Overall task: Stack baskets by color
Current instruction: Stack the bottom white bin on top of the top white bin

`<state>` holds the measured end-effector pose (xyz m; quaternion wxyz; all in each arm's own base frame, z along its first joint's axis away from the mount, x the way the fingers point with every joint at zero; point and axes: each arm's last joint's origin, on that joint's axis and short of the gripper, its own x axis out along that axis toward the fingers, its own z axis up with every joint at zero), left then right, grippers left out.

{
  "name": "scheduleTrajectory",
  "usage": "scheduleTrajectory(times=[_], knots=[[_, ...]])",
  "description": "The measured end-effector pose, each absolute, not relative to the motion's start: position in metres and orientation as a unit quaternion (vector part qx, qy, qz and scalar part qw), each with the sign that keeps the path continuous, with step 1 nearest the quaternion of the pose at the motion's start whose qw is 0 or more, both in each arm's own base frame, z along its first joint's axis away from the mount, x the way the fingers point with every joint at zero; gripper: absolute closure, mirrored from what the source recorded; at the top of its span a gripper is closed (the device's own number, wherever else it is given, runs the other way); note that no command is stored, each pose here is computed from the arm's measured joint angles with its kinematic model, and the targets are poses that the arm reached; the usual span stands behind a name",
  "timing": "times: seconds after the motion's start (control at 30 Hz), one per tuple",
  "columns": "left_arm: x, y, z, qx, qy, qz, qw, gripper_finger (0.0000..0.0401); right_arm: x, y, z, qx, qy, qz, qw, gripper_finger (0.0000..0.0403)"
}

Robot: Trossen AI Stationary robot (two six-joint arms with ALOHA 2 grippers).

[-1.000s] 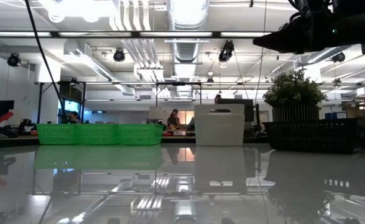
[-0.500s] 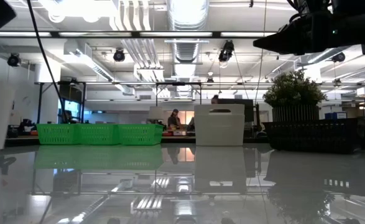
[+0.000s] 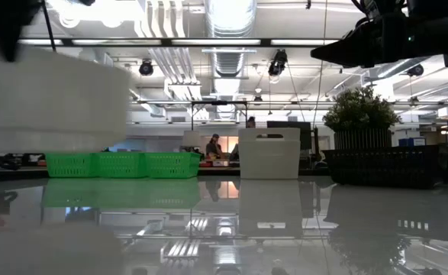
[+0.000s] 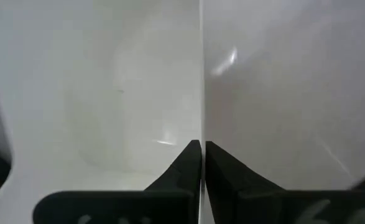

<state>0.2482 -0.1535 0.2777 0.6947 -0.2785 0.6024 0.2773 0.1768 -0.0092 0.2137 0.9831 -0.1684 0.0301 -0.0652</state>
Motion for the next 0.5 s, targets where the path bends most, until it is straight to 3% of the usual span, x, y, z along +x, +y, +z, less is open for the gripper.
scheduleTrajectory(times=[0.17, 0.5], knots=[[0.268, -0.127, 0.294, -0.201, 0.551, 0.273, 0.763, 0.0401, 0.177, -0.009, 0.214, -0.166, 0.03, -0.065, 0.983, 0.036], [0.316, -0.056, 0.315, -0.134, 0.467, 0.244, 0.839, 0.0401, 0.177, -0.009, 0.213, -0.165, 0.03, -0.065, 0.984, 0.036]])
